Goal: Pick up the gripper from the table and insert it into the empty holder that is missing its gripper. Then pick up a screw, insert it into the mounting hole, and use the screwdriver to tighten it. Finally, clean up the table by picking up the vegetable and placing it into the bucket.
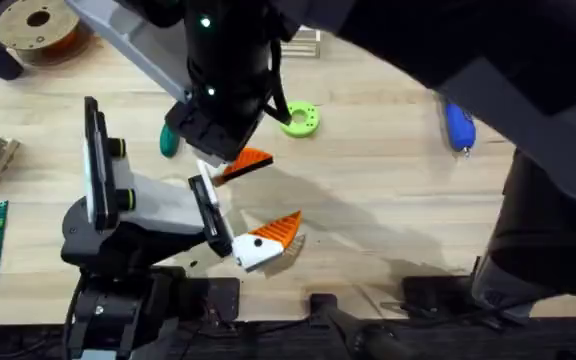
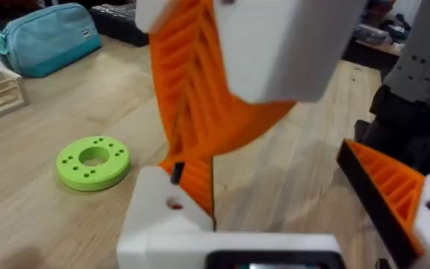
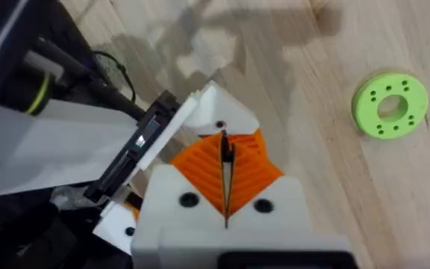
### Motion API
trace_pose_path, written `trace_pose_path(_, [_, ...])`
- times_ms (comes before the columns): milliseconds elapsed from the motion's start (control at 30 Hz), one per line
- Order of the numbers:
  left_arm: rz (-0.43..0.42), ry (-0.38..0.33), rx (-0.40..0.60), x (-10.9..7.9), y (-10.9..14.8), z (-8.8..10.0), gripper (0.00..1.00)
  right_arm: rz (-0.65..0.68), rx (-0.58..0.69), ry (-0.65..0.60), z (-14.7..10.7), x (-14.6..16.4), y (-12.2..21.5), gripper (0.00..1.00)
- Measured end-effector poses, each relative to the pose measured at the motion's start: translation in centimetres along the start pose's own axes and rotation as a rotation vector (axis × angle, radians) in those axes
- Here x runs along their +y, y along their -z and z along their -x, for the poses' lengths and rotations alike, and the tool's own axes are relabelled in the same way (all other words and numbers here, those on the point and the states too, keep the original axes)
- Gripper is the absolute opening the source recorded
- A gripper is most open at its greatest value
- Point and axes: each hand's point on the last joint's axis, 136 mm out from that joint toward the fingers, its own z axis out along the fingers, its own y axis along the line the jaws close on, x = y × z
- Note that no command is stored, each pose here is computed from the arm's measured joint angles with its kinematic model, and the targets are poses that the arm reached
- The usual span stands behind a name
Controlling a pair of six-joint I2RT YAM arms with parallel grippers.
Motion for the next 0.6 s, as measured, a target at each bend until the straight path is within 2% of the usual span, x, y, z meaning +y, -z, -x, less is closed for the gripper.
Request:
trace_pose_path(300, [0.000,0.000,0.000,0.0,0.0,0.0,0.986,0.000,0.000,0.000,0.0,0.0,-0.1,0.006])
trace_pose_path(600, [0.001,0.015,0.001,0.0,0.0,0.0,0.986,0.002,0.042,-0.003,0.1,-0.1,-1.9,0.006])
